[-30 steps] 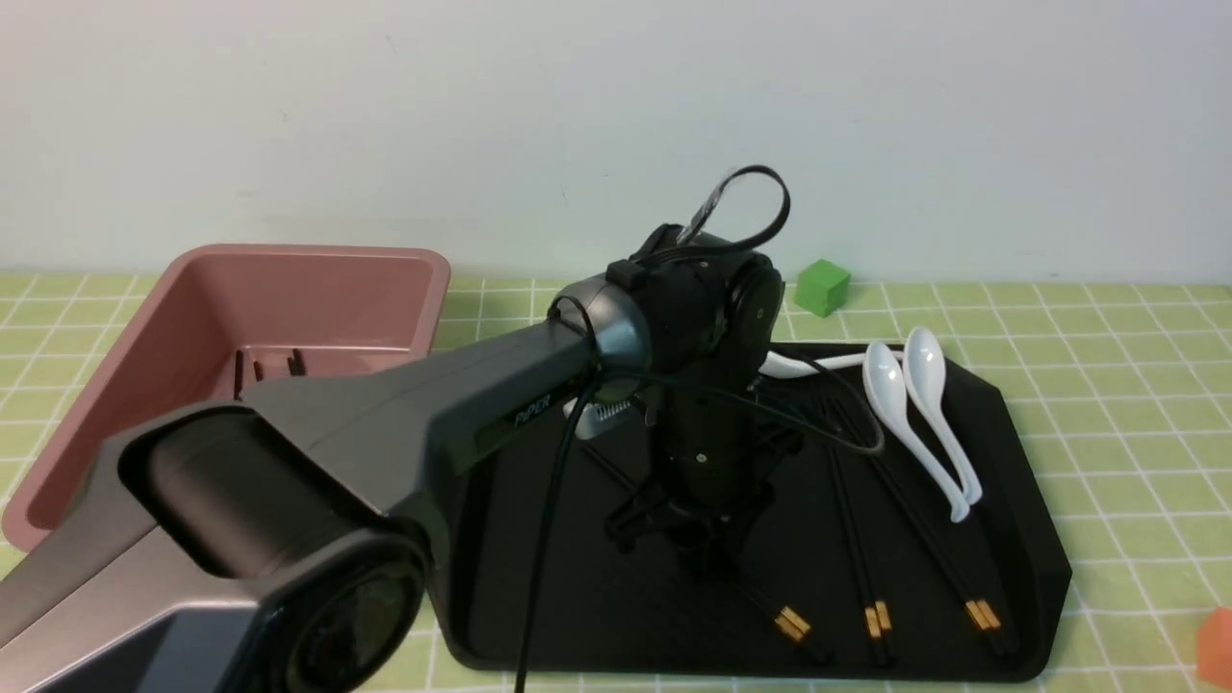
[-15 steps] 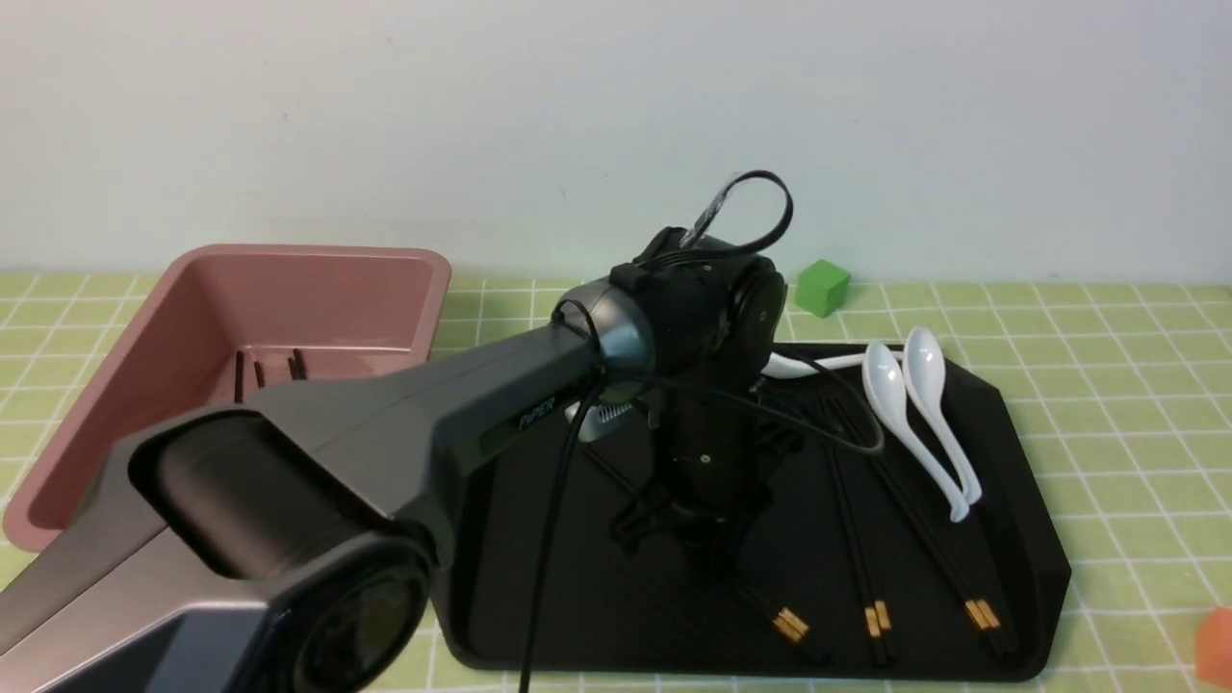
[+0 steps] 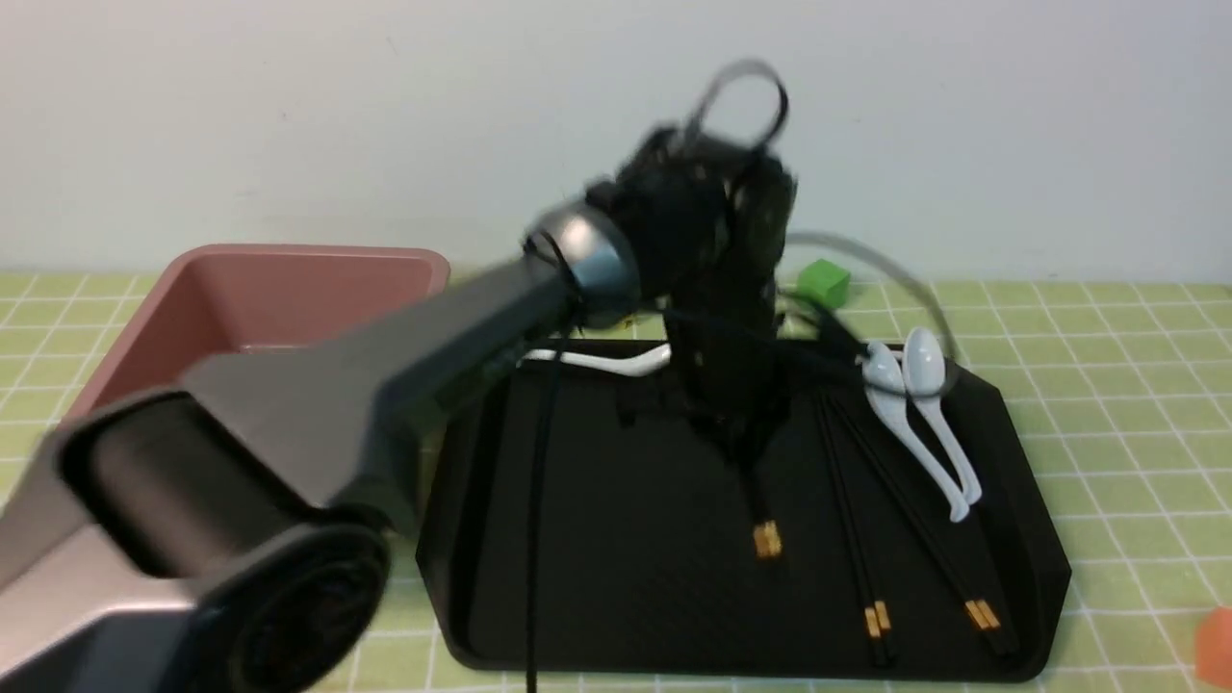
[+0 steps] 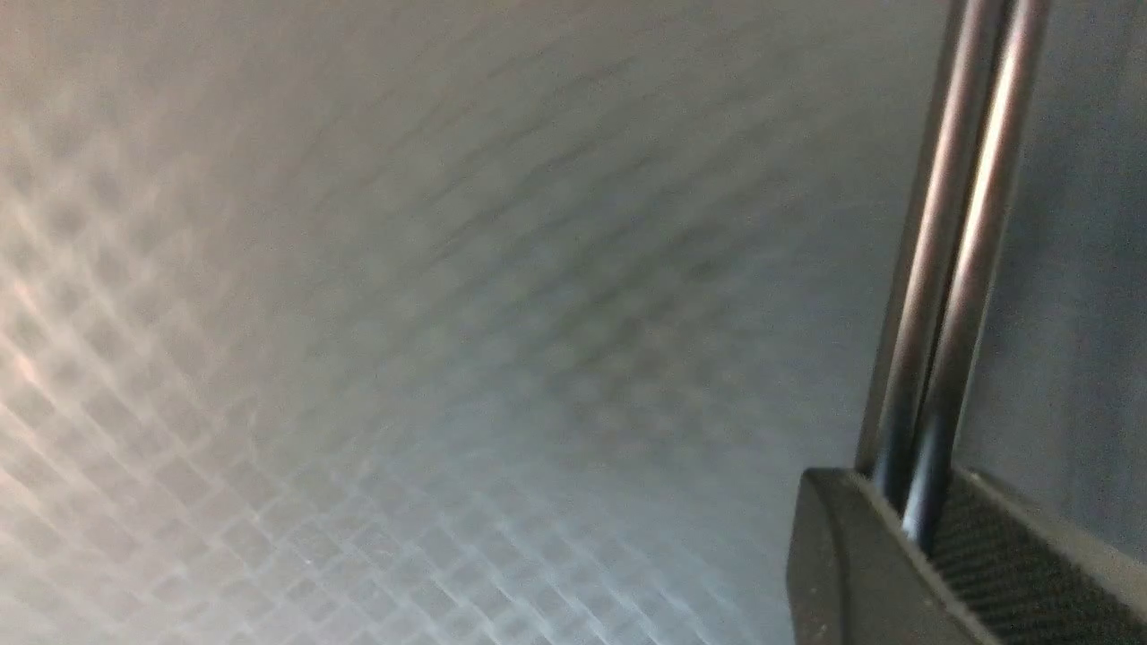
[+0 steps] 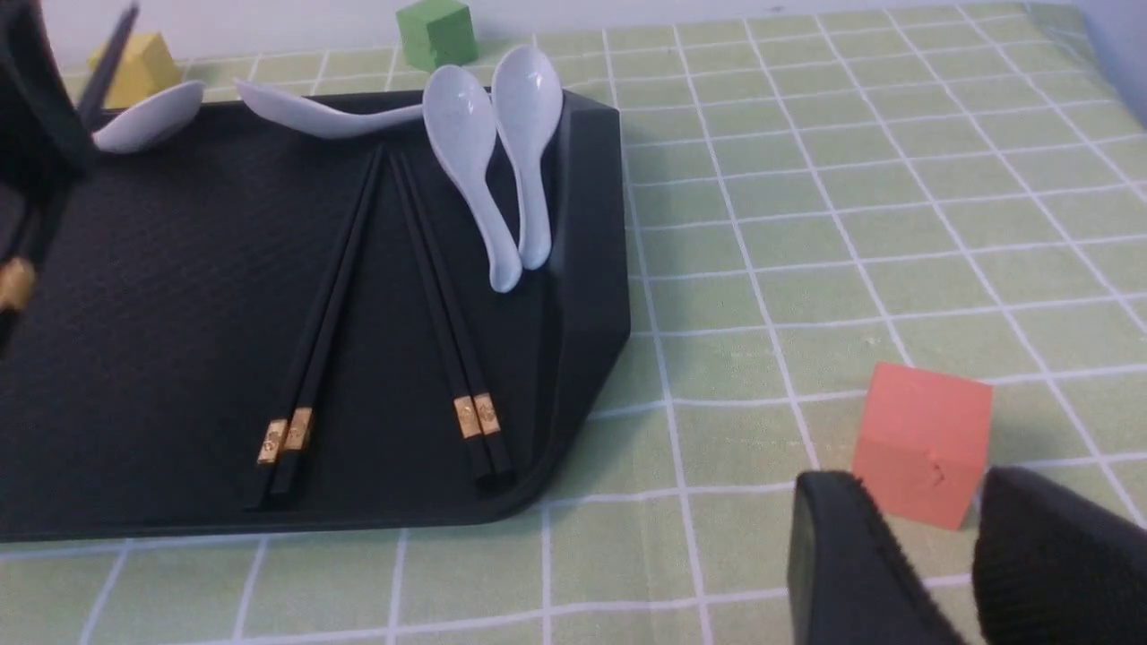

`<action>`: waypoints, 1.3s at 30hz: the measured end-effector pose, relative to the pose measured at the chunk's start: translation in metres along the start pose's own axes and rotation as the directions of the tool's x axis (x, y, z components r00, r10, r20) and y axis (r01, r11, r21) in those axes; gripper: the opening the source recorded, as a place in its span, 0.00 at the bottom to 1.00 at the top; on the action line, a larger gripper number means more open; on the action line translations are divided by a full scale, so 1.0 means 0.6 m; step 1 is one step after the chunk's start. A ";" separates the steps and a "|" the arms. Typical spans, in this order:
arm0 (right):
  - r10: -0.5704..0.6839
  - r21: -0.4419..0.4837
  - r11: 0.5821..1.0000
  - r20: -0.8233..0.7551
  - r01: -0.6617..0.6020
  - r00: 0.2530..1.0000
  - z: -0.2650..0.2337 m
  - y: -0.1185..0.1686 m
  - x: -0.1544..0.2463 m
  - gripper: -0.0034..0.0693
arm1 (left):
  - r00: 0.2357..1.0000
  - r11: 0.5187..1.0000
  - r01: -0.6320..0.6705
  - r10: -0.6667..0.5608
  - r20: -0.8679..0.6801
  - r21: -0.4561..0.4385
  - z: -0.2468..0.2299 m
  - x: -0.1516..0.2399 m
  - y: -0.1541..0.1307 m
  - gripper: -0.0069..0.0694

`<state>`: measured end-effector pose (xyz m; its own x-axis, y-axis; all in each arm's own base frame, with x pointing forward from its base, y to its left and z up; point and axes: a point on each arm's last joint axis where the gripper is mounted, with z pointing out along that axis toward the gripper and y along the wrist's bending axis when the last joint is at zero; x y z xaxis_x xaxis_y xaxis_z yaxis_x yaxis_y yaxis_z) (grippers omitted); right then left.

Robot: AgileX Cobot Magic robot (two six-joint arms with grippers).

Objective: On green tablecloth take chopsticks from black tray and put them in box.
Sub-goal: 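Reach over to the black tray and grasp a pair of chopsticks with the left gripper, then place the chopsticks into the pink bin with the left gripper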

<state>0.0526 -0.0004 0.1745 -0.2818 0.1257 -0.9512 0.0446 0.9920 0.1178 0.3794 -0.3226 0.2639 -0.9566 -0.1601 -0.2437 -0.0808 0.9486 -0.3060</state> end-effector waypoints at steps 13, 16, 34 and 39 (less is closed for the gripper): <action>0.000 0.000 1.000 0.000 0.000 1.000 0.000 0.000 0.000 0.38 | 0.966 0.984 -0.118 0.145 0.215 -0.134 -0.250 -0.081 0.217 0.23; 0.000 0.000 1.000 0.000 0.000 1.000 0.000 0.000 0.000 0.38 | 0.985 0.972 -0.033 0.070 0.156 -0.231 -0.235 -0.089 0.309 0.23; 0.000 0.000 1.000 0.000 0.000 1.000 0.000 0.000 0.000 0.38 | 0.996 0.932 0.089 -0.081 0.040 -0.351 -0.033 -0.138 0.509 0.23; 0.000 0.000 1.000 0.000 0.000 1.000 0.000 0.000 0.000 0.38 | 0.997 0.925 0.064 -0.071 -0.004 -0.374 -0.014 -0.134 0.515 0.30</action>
<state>0.0526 -0.0004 0.1745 -0.2818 0.1257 -0.9512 0.0446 0.9920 0.1178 0.4291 -0.0146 0.1968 -0.9495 -0.2257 -0.2182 -0.2410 0.9694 0.0460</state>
